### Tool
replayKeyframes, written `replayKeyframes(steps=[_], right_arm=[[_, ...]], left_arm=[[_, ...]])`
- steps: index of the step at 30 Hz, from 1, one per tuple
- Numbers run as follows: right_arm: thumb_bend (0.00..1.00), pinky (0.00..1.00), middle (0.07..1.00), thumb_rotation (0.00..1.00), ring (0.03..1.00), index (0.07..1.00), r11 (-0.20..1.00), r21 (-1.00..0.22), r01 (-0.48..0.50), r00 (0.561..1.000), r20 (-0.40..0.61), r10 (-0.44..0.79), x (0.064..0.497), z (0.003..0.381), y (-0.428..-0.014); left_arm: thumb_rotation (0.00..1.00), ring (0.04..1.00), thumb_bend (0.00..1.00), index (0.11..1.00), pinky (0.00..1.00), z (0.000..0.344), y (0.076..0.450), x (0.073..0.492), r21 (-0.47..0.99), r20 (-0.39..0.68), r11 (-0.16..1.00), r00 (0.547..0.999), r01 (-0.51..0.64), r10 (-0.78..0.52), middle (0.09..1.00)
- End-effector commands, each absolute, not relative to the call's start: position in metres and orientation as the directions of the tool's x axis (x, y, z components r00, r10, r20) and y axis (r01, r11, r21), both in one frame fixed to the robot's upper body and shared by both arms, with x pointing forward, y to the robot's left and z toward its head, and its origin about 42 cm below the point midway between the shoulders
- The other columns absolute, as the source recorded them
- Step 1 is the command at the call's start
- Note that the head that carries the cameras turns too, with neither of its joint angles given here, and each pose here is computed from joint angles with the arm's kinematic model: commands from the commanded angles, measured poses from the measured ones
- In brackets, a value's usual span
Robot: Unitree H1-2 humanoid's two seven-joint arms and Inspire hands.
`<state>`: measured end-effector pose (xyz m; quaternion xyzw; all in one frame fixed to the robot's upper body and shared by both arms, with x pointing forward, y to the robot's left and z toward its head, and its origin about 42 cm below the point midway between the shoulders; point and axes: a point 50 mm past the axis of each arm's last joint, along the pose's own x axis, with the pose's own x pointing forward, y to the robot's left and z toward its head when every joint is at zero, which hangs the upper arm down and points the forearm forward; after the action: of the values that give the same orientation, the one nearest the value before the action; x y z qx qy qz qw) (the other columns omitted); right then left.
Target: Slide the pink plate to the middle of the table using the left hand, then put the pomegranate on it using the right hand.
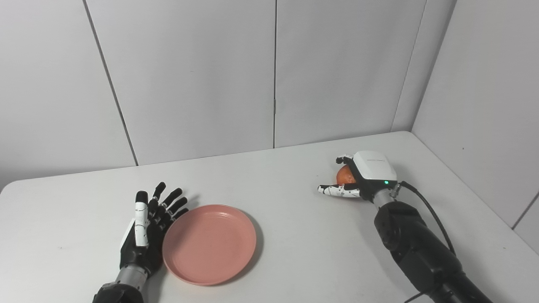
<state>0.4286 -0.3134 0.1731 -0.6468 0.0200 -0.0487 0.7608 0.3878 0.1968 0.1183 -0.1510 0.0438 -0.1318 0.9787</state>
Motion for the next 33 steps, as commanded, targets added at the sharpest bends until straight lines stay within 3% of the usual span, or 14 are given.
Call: replayKeyframes(steps=[1,12,17,19,20,21,23,26,33], right_arm=[[0.79,0.69,0.77,0.8,0.749,0.734,0.143,-0.983,0.117,0.988,0.1,-0.121,0.438,0.198,-0.322],[0.78,0.66,0.75,0.76,0.732,0.721,0.119,-0.99,0.07,0.988,0.052,-0.145,0.442,0.186,-0.337],[0.75,0.55,0.702,0.7,0.654,0.69,0.14,-0.989,0.049,0.99,0.029,-0.141,0.444,0.183,-0.336],[0.72,0.38,0.574,0.48,0.481,0.622,0.171,-0.983,0.067,0.99,0.044,-0.138,0.445,0.181,-0.334],[0.72,0.37,0.564,0.46,0.468,0.617,0.184,-0.98,0.077,0.99,0.053,-0.132,0.445,0.18,-0.334],[0.62,0.33,0.514,0.32,0.414,0.555,0.192,-0.978,0.082,0.99,0.059,-0.126,0.445,0.179,-0.333],[0.54,0.25,0.424,0.19,0.324,0.501,0.201,-0.976,0.084,0.992,0.062,-0.111,0.447,0.177,-0.332],[0.52,0.2,0.34,0.15,0.259,0.482,0.21,-0.974,0.082,0.995,0.066,-0.081,0.448,0.176,-0.331],[0.51,0.18,0.296,0.14,0.225,0.475,0.227,-0.971,0.073,0.997,0.064,-0.049,0.447,0.178,-0.33]], left_arm=[[0.98,0.862,0.85,1.0,0.84,0.117,0.199,0.386,-0.289,-0.08,0.928,0.96,0.235,-0.268,0.888],[0.98,0.872,0.85,1.0,0.85,0.12,0.2,0.381,-0.293,-0.091,0.928,0.959,0.231,-0.268,0.89],[0.98,0.877,0.84,1.0,0.86,0.12,0.201,0.381,-0.291,-0.094,0.928,0.958,0.234,-0.271,0.898],[0.98,0.871,0.85,1.0,0.85,0.12,0.201,0.381,-0.289,-0.096,0.929,0.958,0.233,-0.27,0.891],[0.98,0.871,0.85,1.0,0.85,0.12,0.2,0.38,-0.288,-0.095,0.929,0.958,0.233,-0.27,0.891],[0.98,0.871,0.85,1.0,0.85,0.12,0.2,0.38,-0.288,-0.094,0.929,0.958,0.233,-0.27,0.891],[0.98,0.87,0.85,1.0,0.85,0.12,0.199,0.38,-0.29,-0.097,0.929,0.959,0.229,-0.267,0.888],[0.98,0.871,0.85,1.0,0.85,0.121,0.198,0.38,-0.291,-0.099,0.928,0.958,0.231,-0.269,0.89],[0.99,0.872,0.84,1.0,0.85,0.12,0.196,0.381,-0.288,-0.096,0.929,0.958,0.234,-0.271,0.893]])
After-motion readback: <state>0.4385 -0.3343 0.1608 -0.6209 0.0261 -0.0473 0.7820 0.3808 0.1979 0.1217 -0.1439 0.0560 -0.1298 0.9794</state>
